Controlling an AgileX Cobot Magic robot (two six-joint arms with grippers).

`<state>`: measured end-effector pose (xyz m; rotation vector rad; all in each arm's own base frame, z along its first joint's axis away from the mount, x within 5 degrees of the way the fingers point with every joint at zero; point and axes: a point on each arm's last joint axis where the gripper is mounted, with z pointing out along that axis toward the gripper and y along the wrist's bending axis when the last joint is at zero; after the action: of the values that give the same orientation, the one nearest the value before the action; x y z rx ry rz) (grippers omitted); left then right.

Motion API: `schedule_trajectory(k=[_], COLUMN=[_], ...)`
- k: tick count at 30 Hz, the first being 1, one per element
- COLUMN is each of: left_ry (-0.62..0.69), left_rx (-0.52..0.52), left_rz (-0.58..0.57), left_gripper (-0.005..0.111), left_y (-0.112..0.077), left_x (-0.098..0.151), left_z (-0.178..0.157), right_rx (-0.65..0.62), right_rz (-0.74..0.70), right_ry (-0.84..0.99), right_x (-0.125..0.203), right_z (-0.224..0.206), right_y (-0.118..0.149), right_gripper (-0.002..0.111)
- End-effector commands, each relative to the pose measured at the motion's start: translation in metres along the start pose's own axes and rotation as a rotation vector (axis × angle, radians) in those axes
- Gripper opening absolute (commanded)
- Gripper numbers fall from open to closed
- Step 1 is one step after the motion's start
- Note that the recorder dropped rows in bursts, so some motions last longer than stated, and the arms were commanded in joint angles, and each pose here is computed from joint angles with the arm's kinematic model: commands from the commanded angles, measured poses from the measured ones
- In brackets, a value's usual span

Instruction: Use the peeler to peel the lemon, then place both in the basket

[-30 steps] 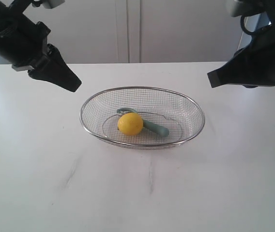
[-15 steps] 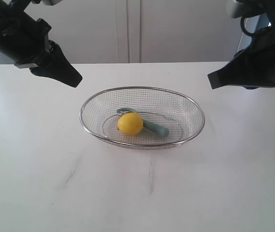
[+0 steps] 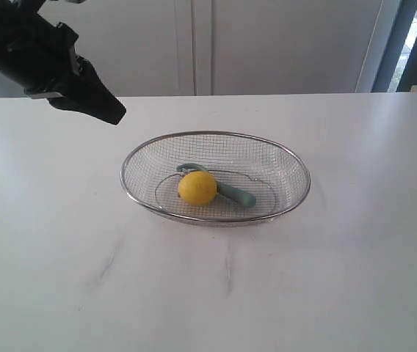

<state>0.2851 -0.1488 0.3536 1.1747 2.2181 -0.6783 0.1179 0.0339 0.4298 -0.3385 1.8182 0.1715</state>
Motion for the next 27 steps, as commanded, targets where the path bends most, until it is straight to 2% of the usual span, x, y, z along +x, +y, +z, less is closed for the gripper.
schedule_trajectory(k=[1, 5, 7, 9, 16, 19, 23, 27], left_ry=[-0.021, -0.03, -0.03, -0.029, -0.029, -0.027, -0.027, -0.027], left_rx=[-0.002, -0.011, -0.011, -0.011, -0.011, -0.011, -0.011, -0.011], left_rz=[-0.006, -0.006, -0.006, -0.006, -0.006, -0.005, -0.003, -0.003], left_gripper=[0.0, 0.0, 0.0, 0.0, 0.0, 0.0, 0.0, 0.0], left_y=[-0.002, -0.002, -0.002, -0.002, -0.002, -0.002, -0.002, -0.002], left_x=[-0.002, -0.003, -0.003, -0.003, -0.003, -0.003, -0.003, -0.003], left_z=[-0.004, -0.004, -0.004, -0.004, -0.004, -0.004, -0.004, -0.004], right_rx=[0.26, 0.32, 0.328, 0.331, 0.333, 0.311, 0.274, 0.307], right_rz=[-0.015, -0.058, -0.07, -0.072, -0.031, 0.111, 0.326, 0.376], right_ry=[-0.225, -0.408, -0.472, -0.496, -0.472, -0.547, -0.742, -0.754], right_x=[0.002, 0.014, 0.021, 0.025, 0.067, 0.087, 0.116, 0.153], right_z=[-0.079, -0.138, -0.157, -0.158, -0.119, -0.097, -0.071, -0.052], right_y=[-0.005, 0.015, 0.022, 0.023, 0.015, 0.01, 0.002, -0.002], right_gripper=[0.0, 0.0, 0.0, 0.0, 0.0, 0.0, 0.0, 0.0])
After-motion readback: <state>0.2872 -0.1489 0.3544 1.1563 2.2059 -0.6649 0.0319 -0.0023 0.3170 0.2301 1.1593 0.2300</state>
